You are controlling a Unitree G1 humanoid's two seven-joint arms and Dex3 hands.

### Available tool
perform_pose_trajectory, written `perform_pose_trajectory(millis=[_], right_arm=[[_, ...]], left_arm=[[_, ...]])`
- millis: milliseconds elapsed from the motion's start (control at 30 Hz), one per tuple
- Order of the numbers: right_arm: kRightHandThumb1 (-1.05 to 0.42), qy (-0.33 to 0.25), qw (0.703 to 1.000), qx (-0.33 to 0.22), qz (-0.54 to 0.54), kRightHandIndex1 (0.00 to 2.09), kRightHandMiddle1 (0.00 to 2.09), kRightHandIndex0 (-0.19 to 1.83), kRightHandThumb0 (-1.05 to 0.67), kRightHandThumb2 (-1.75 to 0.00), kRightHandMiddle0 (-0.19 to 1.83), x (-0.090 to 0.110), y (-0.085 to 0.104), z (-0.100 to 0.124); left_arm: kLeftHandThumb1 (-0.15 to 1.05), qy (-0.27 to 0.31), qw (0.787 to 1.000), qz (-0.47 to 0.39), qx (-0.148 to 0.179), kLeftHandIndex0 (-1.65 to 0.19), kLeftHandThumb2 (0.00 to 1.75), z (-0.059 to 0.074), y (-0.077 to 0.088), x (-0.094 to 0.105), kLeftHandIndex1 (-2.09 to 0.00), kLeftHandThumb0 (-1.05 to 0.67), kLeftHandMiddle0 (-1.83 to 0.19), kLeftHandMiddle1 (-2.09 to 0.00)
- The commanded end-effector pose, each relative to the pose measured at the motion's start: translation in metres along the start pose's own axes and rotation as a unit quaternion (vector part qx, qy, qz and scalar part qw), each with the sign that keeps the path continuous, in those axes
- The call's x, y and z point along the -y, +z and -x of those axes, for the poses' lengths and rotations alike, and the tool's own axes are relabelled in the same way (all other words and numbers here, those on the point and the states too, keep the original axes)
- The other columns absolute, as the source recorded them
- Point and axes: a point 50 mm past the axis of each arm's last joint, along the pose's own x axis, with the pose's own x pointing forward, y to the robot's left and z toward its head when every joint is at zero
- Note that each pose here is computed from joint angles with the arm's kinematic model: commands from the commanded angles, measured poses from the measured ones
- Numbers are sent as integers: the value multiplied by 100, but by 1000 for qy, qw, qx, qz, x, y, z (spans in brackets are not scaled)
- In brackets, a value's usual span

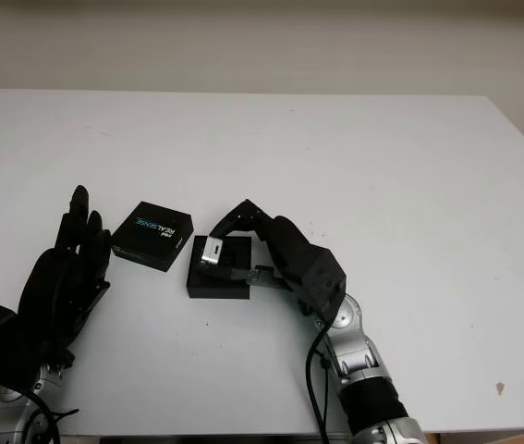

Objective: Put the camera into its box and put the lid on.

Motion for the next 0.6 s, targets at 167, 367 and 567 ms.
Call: perform_pose_trajectory(millis=[167,367,567], right_arm=[[-99,-1,997,20,71,105,159,-8,-45,-5,28,4,10,1],[-96,7,993,28,117,80,106,-9,-43,-5,18,6,21,7],[-94,17,988,49,143,49,67,-3,-46,-5,19,8,32,14]], left_arm=[[105,0,1000,1,8,19,49,0,3,-1,0,-76,19,0],[105,1,1000,-1,7,19,48,0,4,-2,0,-77,19,0],[105,1,1000,-4,5,19,49,0,4,-3,0,-77,19,0]])
